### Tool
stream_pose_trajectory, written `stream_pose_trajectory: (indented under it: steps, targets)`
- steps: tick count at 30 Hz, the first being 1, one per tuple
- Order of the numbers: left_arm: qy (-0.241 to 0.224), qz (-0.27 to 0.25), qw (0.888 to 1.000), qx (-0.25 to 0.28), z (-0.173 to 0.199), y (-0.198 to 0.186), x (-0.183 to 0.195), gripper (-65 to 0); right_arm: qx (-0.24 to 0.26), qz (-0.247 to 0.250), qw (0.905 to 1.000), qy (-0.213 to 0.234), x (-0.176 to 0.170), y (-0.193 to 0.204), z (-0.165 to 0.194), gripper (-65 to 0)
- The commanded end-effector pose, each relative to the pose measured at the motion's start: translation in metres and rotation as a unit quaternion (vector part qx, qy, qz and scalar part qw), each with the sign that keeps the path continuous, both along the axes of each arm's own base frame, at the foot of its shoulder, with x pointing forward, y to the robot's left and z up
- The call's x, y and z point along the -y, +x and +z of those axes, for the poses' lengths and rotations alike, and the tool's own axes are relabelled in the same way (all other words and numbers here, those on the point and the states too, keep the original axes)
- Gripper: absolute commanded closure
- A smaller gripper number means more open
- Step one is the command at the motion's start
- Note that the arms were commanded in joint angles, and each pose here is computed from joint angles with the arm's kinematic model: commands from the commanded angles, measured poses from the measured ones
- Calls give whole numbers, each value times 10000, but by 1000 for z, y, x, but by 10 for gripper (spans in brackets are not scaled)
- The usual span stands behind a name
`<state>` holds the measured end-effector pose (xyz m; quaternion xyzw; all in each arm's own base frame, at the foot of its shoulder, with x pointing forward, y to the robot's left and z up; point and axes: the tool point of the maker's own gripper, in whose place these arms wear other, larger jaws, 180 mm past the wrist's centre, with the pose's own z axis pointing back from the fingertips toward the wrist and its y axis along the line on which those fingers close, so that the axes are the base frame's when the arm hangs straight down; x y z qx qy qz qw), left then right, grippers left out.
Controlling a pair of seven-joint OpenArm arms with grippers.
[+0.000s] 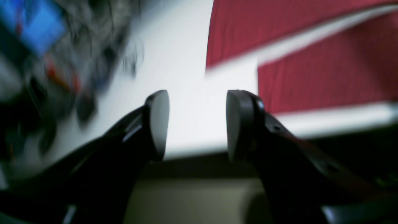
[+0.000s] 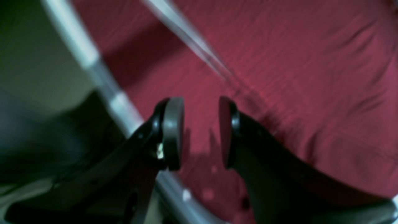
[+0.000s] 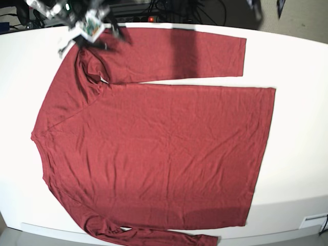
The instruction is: Fold the T-shirt properly
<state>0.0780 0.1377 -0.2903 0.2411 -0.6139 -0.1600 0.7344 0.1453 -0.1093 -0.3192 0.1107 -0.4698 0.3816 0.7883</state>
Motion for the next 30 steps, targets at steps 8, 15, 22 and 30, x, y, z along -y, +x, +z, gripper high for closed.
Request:
stream_pose_trajectory:
  steps: [8, 15, 22, 30]
  targets:
    - [783, 204, 9966, 161, 15, 41, -9, -291, 558, -621, 9958, 384, -14, 44, 22, -197]
    - [2175, -505, 9702, -944, -21, 66, -23, -291, 1117, -408, 9898, -788, 1, 57, 19, -197]
    - [2869, 37, 9580, 0, 21, 67, -43, -292, 1581, -332, 9689, -1875, 25, 66, 20, -197]
    - [2916, -1088, 9450, 1010, 45, 70, 6, -291, 1884, -441, 9625, -1902, 31, 84, 34, -197]
